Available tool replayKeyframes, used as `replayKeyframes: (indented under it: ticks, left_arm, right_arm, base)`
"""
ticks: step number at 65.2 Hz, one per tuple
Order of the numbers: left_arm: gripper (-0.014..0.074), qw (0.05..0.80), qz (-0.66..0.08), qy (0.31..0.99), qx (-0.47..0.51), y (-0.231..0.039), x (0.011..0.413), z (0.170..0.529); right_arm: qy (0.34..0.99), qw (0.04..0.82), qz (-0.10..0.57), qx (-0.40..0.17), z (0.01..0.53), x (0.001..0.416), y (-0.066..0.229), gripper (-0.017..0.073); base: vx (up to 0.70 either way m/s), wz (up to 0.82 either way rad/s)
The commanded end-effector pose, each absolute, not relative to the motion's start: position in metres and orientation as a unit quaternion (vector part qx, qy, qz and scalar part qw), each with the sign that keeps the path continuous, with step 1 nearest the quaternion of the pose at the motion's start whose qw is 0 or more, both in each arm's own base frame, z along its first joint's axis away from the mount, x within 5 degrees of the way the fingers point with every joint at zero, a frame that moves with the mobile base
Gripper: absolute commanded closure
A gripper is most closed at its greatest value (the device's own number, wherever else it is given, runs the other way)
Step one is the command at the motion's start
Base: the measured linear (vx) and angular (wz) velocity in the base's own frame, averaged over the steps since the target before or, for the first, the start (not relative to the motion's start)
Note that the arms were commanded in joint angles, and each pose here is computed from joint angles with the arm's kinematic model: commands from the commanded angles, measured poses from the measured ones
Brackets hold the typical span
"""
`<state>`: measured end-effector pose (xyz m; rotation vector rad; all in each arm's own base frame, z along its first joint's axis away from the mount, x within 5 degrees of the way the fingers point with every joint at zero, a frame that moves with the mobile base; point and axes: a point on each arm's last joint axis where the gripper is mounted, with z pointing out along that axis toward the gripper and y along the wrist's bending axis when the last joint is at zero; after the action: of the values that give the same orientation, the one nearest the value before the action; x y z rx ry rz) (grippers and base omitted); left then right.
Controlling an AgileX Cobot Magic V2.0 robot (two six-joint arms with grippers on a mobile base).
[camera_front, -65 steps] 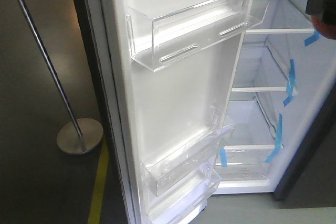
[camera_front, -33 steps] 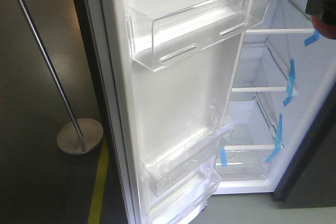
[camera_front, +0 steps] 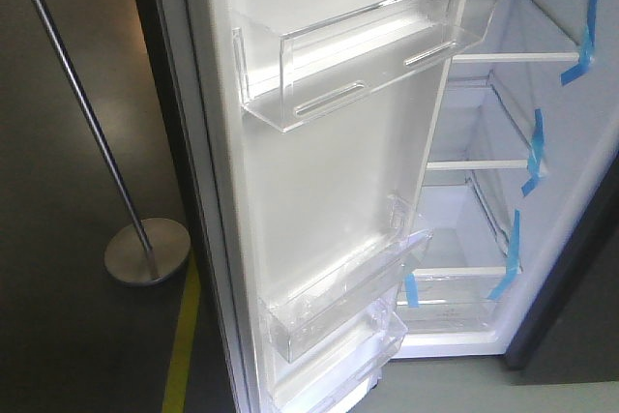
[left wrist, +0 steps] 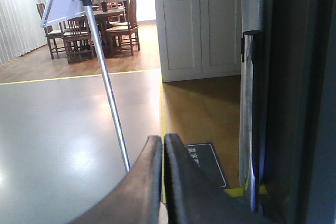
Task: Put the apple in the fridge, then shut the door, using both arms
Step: 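Lower the apple into the top clear door bin and open the right gripper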
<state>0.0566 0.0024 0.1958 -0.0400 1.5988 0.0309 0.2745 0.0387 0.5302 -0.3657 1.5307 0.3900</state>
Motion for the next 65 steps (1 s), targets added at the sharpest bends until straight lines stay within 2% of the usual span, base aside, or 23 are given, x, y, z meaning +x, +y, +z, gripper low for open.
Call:
replayKeyframes:
  ticks: [1,12,32,44,56,65]
  left_arm:
    - [0.0601,0.724,0.011,0.689,-0.02,0.002,0.056,0.198]
    - [0.0601,0.724,0.011,0.689,-0.02,0.002,0.056,0.198]
    - [0.0601,0.724,0.011,0.689,-0.02,0.002,0.056,0.198]
    - [0.0601,0.724,0.011,0.689,-0.02,0.002,0.056,0.198]
    - [0.0601,0.724,0.011,0.689,-0.02,0.002,0.056,0.198]
    - [0.0601,0.724,0.011,0.689,-0.02,0.002,0.056,0.198]
  right_arm:
    - [0.62,0.724,0.227,-0.2,0.553,0.279,0.048,0.0331]
    - [0.625,0.68,0.297,-0.244,0.53,0.322,0.059,0.0328]
    - [0.658,0.63,0.322,-0.258,0.487,0.367,0.062,0.0263]
    - [0.668,0.615,0.32,-0.272,0.478,0.373,0.069,0.0137]
    - [0.679,0.615,0.286,-0.282,0.474,0.375,0.08,-0.0017]
    - [0.689,0.618,0.255,-0.279,0.472,0.378,0.085,-0.0062]
  base:
    - [0.0,0.0]
    - [0.0,0.0]
    - [0.0,0.0]
    - [0.0,0.0]
    - [0.0,0.0]
    - [0.0,0.0]
